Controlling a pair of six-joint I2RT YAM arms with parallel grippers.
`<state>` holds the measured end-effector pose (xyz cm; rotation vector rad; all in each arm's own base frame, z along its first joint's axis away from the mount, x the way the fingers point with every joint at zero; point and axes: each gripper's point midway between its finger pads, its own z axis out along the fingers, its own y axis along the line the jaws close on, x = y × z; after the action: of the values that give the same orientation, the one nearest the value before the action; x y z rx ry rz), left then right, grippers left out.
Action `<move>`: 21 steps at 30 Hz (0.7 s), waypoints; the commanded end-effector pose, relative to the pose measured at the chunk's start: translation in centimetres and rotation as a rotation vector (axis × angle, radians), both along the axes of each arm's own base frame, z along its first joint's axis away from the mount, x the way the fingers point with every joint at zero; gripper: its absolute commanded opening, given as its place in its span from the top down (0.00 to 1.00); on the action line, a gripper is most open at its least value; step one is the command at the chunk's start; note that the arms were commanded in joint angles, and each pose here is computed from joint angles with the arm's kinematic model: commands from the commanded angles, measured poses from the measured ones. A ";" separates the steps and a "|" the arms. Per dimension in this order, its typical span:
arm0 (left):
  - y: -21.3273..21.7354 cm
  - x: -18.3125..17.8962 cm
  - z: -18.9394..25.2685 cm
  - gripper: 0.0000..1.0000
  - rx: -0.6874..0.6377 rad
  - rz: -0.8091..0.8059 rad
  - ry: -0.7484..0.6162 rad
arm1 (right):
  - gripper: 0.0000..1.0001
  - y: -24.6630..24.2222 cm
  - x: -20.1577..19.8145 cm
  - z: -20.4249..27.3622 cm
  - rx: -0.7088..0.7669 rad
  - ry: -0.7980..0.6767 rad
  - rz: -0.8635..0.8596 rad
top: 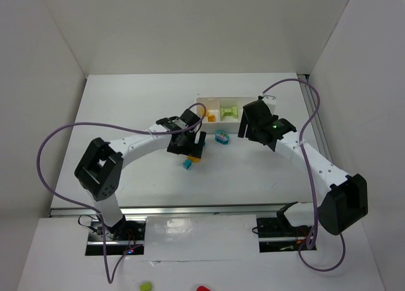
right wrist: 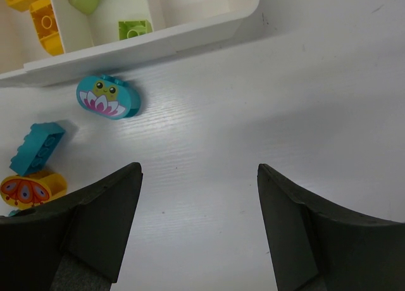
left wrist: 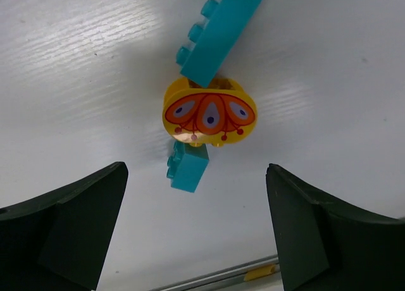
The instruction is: Sort the legos into containers by color
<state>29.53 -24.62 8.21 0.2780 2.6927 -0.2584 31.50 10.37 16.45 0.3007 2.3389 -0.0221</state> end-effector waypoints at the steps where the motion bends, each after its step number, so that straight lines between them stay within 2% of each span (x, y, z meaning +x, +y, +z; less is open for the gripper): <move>1: -0.5 1.3 -1.3 0.00 0.000 0.067 -0.024 | 0.19 1.0 0.7 0.8 0.026 -0.045 0.007; 5: -0.9 1.9 -3.1 0.01 0.015 0.067 -0.007 | 0.19 0.7 0.5 1.0 0.021 -0.050 0.001; 13: -2.3 2.0 -5.2 0.12 0.044 0.052 0.017 | 0.19 0.5 0.4 1.0 0.010 -0.045 -0.005; 21: -1.6 2.7 -3.7 0.33 0.092 0.075 -0.005 | 0.19 0.5 0.4 1.0 0.010 -0.045 -0.005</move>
<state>31.24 -26.22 2.76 0.2385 2.7407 -0.1429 31.42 10.61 16.46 0.2906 2.3385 -0.0220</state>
